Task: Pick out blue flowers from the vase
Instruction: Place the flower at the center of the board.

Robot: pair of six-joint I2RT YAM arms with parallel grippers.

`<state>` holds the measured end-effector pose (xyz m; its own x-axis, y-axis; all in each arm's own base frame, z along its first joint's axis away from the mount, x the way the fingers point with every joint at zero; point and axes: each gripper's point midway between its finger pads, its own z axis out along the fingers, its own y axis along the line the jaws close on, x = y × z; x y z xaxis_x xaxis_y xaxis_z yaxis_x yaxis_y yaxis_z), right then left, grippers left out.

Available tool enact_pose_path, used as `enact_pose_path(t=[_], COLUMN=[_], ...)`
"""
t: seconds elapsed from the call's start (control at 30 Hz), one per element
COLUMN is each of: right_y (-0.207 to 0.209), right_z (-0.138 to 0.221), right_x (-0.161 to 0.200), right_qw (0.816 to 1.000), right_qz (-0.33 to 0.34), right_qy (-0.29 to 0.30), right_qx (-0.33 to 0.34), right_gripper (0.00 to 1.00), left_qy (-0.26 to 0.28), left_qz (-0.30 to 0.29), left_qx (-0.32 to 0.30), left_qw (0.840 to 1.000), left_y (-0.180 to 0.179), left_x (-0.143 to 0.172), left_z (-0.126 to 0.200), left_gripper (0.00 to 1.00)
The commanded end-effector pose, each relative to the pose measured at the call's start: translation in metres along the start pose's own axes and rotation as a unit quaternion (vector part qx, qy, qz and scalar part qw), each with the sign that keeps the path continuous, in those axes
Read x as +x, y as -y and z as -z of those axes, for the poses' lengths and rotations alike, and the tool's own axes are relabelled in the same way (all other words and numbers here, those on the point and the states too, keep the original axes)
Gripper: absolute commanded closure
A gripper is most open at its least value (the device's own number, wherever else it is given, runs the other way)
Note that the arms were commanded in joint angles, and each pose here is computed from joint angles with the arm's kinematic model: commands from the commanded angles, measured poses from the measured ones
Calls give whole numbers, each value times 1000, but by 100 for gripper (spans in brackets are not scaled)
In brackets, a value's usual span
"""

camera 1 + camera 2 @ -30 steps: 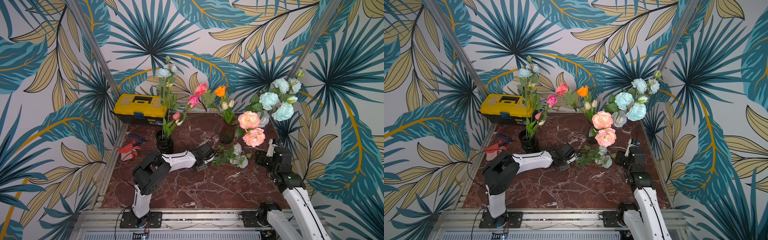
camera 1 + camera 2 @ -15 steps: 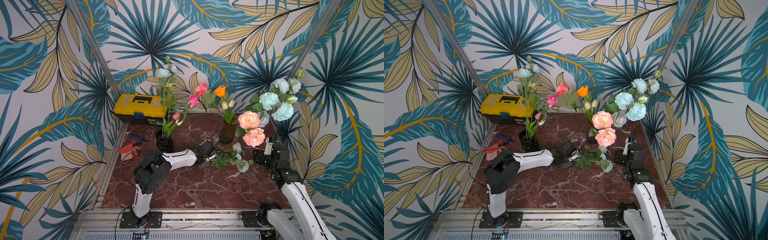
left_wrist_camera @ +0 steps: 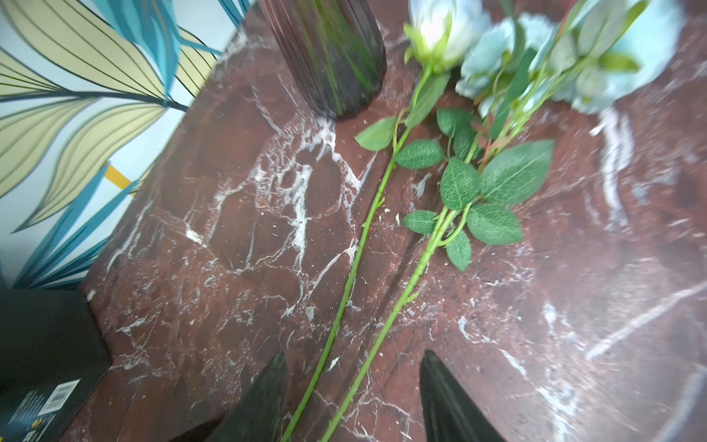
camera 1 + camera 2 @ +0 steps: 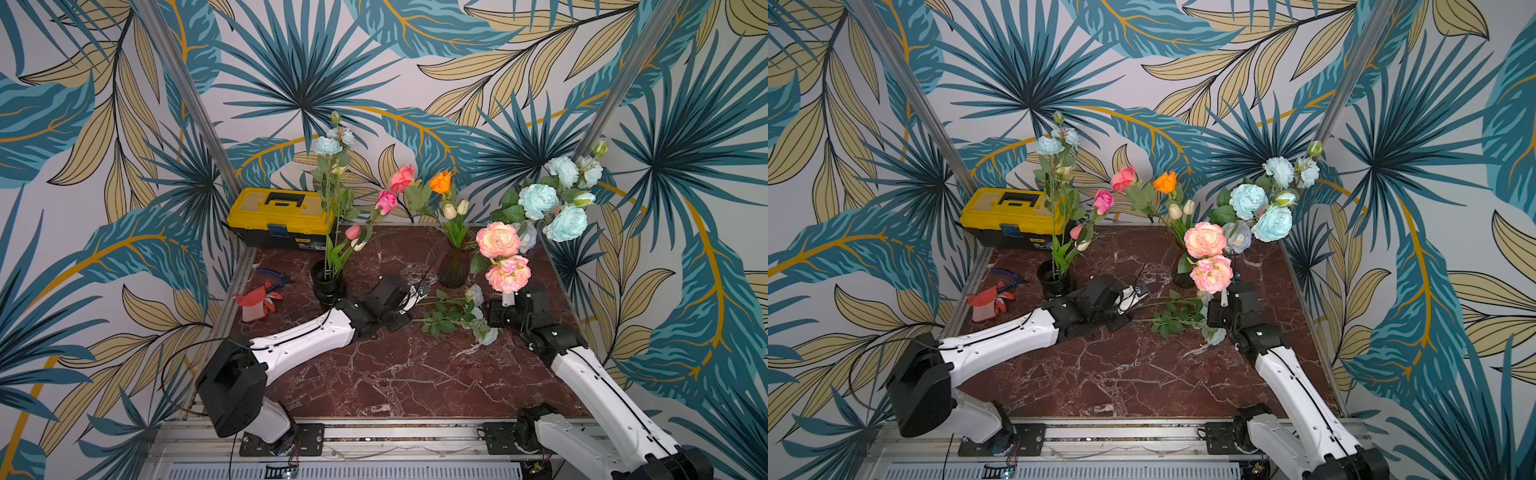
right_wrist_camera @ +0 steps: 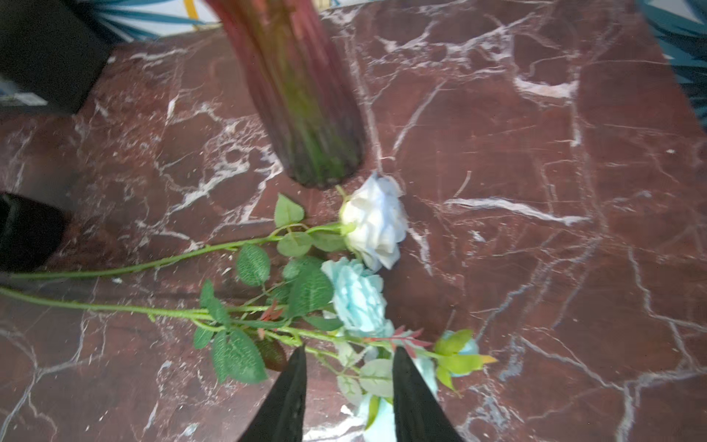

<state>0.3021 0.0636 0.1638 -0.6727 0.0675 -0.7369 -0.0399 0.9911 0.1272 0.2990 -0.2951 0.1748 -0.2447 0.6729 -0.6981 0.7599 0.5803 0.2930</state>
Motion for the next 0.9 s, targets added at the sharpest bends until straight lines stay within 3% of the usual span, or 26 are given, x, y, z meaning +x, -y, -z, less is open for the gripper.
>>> enact_pose_path(t=[0.0,0.17,0.43,0.7,0.8,0.87], right_y=[-11,-39,-67,-107,-119,-125], right_z=[-6,-10,-17,-32,-38,-42], right_x=[0,-5,3,14,18,18], right_qw=[1000,998,995,990,988,987], right_qz=[19,33,51,58,60,58], right_qy=[3,15,11,7,0,-2], right_qx=[0,-44,-82,-129,-144,-153], right_gripper=[62,62,63,63,63,63], left_qy=[56,119,218,219,232,225], left_qz=[54,118,194,298,331,342], left_qx=[-9,-36,-118,-213,-216,-215], left_qw=[997,985,949,904,889,887], left_y=[-7,-27,-75,-150,-177,-194], left_x=[-8,-1,6,48,52,53], left_z=[25,75,158,183,186,181], left_gripper=[43,43,42,38,39,39])
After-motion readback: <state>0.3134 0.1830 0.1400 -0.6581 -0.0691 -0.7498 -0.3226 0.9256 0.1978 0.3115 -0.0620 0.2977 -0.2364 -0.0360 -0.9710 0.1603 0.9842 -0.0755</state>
